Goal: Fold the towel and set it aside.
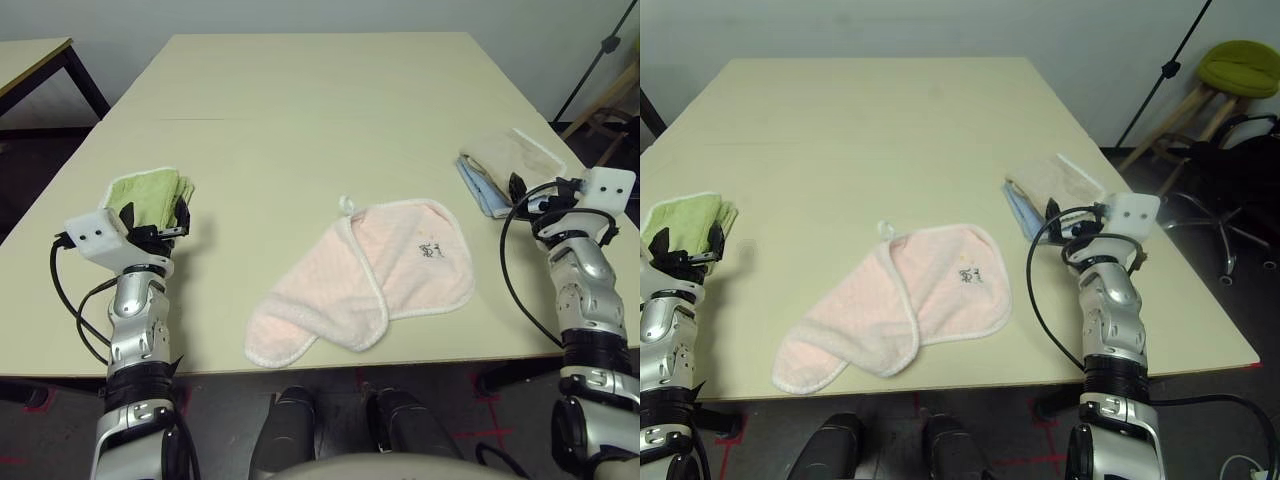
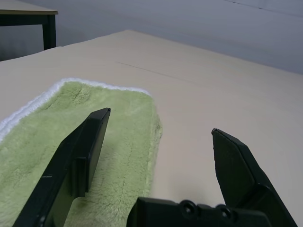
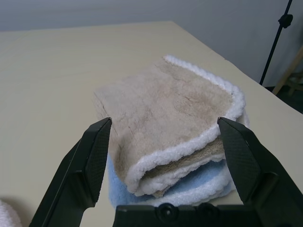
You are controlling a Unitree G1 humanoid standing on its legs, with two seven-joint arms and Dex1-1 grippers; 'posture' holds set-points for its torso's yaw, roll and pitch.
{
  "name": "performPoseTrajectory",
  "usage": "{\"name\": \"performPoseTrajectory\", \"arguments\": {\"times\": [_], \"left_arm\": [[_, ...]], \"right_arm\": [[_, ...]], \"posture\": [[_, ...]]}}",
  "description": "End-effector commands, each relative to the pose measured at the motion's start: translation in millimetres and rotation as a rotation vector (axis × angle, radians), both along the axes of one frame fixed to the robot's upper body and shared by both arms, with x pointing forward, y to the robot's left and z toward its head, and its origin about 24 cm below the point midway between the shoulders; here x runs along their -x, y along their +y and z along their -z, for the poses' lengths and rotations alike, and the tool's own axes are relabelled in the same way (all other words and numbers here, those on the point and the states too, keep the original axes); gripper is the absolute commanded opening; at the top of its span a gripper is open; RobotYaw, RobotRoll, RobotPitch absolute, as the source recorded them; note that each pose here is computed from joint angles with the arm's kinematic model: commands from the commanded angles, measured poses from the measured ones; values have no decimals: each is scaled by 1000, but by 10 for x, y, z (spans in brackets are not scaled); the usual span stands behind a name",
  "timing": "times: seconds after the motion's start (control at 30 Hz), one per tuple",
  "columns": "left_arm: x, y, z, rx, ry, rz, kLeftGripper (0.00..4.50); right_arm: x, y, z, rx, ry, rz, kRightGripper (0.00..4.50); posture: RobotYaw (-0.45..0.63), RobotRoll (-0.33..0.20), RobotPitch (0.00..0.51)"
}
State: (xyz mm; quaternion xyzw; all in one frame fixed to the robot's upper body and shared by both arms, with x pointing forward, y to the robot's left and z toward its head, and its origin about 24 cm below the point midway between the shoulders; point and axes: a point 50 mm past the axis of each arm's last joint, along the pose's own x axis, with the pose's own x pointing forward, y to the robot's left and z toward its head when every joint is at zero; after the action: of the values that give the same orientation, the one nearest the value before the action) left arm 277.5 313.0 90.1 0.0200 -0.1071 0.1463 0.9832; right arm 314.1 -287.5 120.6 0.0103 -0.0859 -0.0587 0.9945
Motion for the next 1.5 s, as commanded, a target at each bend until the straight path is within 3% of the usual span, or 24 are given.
{"name": "performPoseTrajectory", "arguments": {"times": [0.03, 0.23, 0.5, 0.67, 0.83, 0.97, 1.2, 1.33, 1.5], "left_arm": [[-9, 35, 16, 8, -6, -10, 4500], [-72, 34, 37, 3, -17, 19, 4500], [18, 154, 87, 11, -49, 15, 4500], [47, 223, 75, -2, -63, 60, 4500], [77, 149, -173, -35, -129, 310, 4500], [123, 57, -359, -61, -132, 507, 4500], [180, -359, -610, -162, -9, 912, 4500], [217, -648, -697, -245, 86, 1148, 4500], [243, -897, -757, -232, 154, 1322, 4500]], "right_arm": [[5, -34, -24, 7, -12, 15, 4479], [25, 25, -184, 33, -60, -23, 4479], [130, 212, -497, 153, -78, -234, 4479], [77, 356, -666, 140, -26, -382, 4479], [-118, 329, -531, 232, 361, -493, 4479], [-216, 365, -549, 239, 504, -550, 4479], [-377, 440, -556, 255, 808, -659, 4479], [-472, 452, -432, 324, 954, -639, 4479], [-535, 460, -310, 408, 1067, -645, 4479]], "posture": [[114, 0, 76], [118, 0, 84], [152, 0, 68], [143, 0, 65], [179, 0, 59], [212, 0, 56], [253, 0, 44], [310, 0, 41], [328, 0, 42]]}}
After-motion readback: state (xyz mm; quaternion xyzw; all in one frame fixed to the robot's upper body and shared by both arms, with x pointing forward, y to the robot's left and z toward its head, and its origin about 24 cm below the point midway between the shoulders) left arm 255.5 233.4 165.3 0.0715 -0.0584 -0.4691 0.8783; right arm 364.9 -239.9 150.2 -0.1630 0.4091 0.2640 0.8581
